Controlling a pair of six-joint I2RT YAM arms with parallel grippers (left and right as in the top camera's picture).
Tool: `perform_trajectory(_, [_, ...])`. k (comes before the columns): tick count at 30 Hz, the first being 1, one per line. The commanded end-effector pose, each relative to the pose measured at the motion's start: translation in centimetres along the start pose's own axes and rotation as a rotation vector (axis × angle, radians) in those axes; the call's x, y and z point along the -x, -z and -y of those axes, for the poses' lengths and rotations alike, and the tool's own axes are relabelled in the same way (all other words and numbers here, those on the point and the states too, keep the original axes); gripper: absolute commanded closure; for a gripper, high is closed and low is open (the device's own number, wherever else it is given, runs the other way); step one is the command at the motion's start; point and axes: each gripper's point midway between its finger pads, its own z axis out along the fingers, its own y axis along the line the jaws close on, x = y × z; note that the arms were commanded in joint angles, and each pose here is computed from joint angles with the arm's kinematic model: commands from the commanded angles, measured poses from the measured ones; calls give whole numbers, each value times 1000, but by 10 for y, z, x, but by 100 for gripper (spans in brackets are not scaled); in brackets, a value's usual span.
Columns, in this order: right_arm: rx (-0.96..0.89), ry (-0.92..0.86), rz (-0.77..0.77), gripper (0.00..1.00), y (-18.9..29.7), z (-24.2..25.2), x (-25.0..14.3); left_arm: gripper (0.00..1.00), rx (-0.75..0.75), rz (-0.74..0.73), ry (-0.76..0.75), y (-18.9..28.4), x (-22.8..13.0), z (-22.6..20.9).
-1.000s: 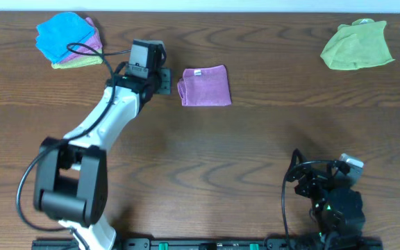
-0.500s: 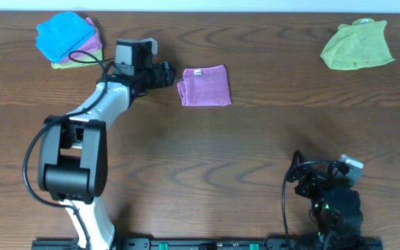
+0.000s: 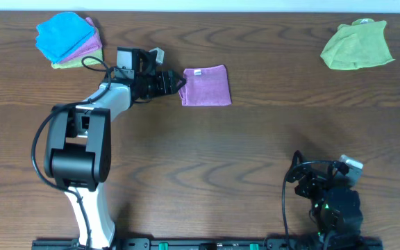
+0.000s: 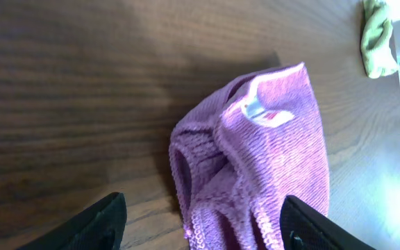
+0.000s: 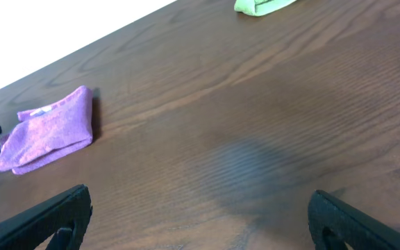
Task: Fold the cloth
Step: 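Grasp the folded pink cloth's edge with the left gripper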
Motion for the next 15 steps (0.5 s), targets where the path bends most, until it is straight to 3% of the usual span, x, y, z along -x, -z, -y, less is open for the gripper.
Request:
perform_trajectory(1, [-20,-18,9,1,0,4,0,27,-27,-42,26,-9,-13,-6])
perform_trajectory(15, [-20,-18,9,1,0,4,0,20,-72,-117,64,-26,-37,-8])
